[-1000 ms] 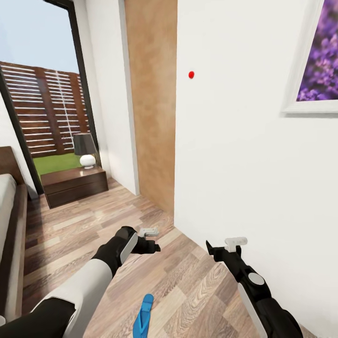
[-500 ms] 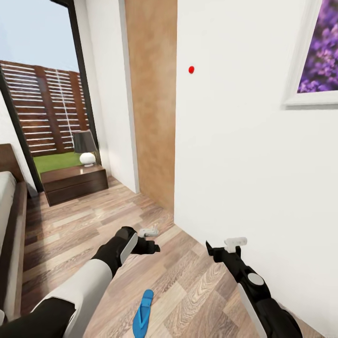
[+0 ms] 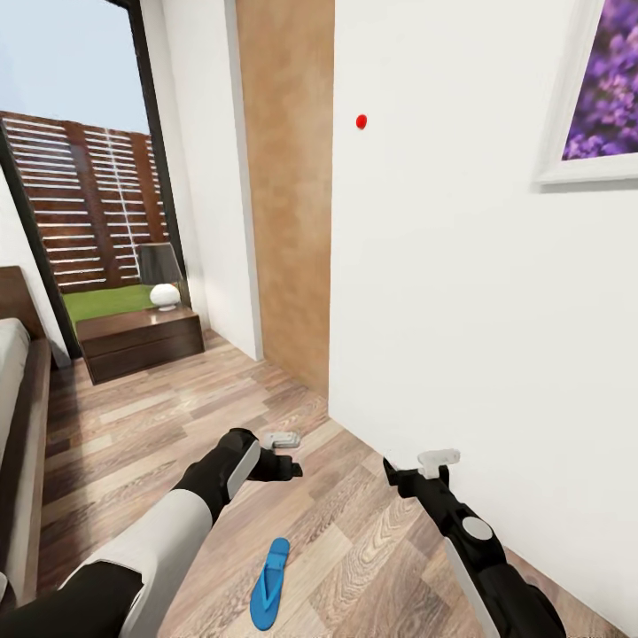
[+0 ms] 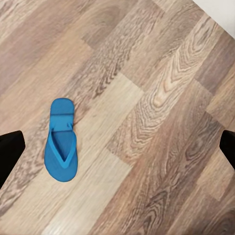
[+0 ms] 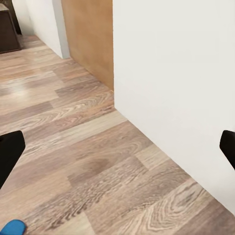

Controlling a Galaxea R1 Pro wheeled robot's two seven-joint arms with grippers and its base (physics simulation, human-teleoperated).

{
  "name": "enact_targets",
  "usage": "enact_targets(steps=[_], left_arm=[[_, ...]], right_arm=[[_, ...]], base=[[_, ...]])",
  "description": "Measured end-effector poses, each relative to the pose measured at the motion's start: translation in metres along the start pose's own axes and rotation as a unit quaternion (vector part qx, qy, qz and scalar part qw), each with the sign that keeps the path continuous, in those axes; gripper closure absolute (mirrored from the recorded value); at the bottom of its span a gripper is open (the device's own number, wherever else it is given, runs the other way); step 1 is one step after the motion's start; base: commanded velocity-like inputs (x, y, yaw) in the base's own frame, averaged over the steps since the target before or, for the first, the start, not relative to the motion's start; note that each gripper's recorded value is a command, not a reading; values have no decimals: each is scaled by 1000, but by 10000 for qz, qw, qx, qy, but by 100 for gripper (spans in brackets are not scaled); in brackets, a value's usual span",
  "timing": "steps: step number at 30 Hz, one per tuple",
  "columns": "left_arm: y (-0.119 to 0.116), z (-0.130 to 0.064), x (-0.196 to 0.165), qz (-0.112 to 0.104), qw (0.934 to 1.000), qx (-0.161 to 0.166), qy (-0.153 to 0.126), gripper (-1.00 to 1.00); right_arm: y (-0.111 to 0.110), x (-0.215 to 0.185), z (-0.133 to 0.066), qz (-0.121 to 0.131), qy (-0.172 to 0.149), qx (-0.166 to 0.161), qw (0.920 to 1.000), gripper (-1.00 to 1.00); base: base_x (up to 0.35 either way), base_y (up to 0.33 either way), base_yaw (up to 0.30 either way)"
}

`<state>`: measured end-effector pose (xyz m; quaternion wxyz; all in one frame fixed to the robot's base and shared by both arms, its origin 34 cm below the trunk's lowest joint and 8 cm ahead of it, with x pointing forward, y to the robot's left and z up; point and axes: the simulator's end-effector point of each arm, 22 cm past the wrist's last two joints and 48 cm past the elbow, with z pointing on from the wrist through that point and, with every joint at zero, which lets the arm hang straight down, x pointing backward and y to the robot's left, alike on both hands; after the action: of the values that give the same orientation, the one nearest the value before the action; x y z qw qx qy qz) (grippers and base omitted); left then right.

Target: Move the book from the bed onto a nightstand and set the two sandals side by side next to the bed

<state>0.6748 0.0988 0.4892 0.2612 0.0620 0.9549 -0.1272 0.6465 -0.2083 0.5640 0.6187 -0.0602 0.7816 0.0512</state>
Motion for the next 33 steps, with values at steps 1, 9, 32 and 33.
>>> enact_targets(steps=[1, 9, 32, 33], left_arm=[[0, 2, 2, 0, 10000, 0, 0, -100], [5, 17, 14, -38, 9999, 1, 118, -100], [37, 60, 53, -200, 9977, -109, 634, -100], [38, 61, 55, -208, 9975, -114, 669, -100]], right_arm=[[0, 2, 0, 0, -2, 1, 10000, -100], [1, 20, 4, 20, 110, -17, 9999, -100], [0, 74, 17, 88, 581, -19, 9983, -100], [0, 77, 18, 90, 601, -20, 9981, -100]], base=[[0, 0, 0], [0, 0, 0], [0, 0, 0], [0, 0, 0]])
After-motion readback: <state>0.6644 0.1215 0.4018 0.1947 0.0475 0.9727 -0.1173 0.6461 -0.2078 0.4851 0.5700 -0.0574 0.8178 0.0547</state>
